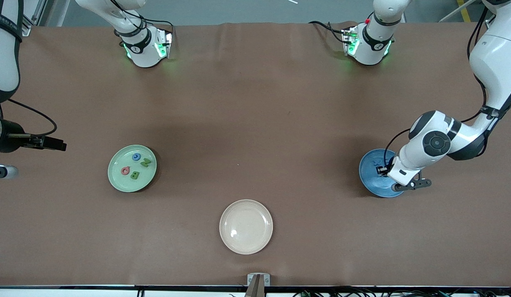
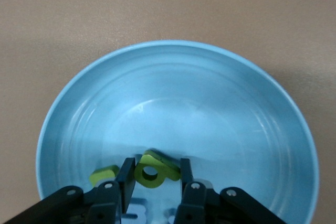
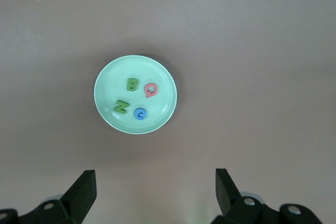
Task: Sort upper and lower case letters into plates
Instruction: 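Carry the green e onto the blue plate and open the left gripper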
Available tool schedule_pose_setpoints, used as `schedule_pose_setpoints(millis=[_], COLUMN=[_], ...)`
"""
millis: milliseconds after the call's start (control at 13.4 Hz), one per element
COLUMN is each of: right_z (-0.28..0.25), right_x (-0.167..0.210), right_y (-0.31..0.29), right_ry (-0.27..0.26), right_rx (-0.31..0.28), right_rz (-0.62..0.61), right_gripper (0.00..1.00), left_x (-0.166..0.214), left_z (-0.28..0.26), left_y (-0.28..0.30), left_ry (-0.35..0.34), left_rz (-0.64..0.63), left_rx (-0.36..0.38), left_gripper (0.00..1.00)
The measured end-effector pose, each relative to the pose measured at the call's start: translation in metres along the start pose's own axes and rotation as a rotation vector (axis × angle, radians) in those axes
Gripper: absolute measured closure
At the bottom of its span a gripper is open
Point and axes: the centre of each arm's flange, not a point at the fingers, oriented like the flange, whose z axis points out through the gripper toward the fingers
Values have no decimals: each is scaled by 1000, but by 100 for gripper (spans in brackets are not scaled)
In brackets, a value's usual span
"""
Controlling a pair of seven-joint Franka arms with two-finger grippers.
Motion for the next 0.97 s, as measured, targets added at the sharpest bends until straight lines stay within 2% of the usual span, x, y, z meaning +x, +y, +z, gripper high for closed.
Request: schedule_pose_setpoints(millis=[299,448,523,896,971], right_z=[-20,-21,-20,-21,-24], right_x=[-21,-29,-30,-34,-35], right_y=[3,6,7,9,9], right_ry=[26,25,23,27,33], right_rx=[7,9,10,12,13], right_rz=[1,4,6,9,8], right_gripper=[0,0,0,0,0], left_x=[1,1,1,8,9], left_z=[2,1,0,-6,-7], left_y=[1,3,7,14,12], left_ry=[3,7,11,28,32], left_rz=[2,5,11,16,12], left_rx=[2,0,-2,-2,-2], left_gripper=[61,58,52,1,0])
